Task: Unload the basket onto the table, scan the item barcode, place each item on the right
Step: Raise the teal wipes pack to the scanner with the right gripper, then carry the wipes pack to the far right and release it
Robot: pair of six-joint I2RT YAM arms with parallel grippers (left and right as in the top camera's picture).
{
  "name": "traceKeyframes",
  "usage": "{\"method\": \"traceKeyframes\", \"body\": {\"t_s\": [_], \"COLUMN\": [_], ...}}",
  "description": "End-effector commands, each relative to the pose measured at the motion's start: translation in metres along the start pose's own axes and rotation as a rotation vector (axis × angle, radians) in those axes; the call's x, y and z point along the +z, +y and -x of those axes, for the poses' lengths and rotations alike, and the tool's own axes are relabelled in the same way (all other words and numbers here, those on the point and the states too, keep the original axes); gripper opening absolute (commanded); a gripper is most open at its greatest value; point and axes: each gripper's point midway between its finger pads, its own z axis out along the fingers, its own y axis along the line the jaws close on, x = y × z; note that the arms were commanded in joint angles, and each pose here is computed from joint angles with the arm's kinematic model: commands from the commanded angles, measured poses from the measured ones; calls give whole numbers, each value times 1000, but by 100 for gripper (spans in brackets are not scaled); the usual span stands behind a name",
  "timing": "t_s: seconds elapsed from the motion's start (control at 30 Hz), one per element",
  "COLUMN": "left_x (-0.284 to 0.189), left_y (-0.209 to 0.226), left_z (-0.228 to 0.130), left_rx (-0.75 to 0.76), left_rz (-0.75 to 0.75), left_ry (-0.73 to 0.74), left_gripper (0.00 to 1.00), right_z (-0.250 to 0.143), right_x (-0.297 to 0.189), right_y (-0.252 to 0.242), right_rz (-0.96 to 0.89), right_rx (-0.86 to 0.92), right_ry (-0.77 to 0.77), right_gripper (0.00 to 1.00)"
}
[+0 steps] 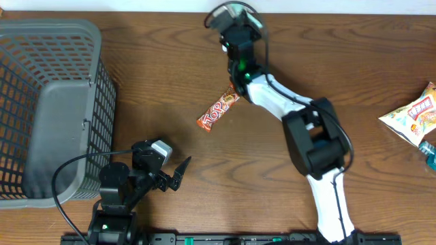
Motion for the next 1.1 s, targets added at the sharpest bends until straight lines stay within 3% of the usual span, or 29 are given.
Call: {"method": "traceKeyframes", "body": {"t_s": [0.0,0.37,0.67,0.9,1.07], "left_x": [0,0,0,0,0], "left_y": [2,2,2,2,2], "left_z": [0,0,0,0,0], "left_rx": [-8,-8,-8,-8,-8], "left_rz": [9,9,9,9,9], "left_ry": [-3,-3,-3,-3,-3], "left_gripper": [98,98,98,98,98], "right_z": [36,28,18,-7,13], "right_x": [19,59,58,57,50], "right_y": [-5,35,42,69,49], "right_rz": [-19,-98,-115,-17,-32], "right_rx": [-55,-398,-369,-334,-211], "right_ry": [-100,-148,-109,-6,-1], "right_gripper": [1,1,1,1,1]}}
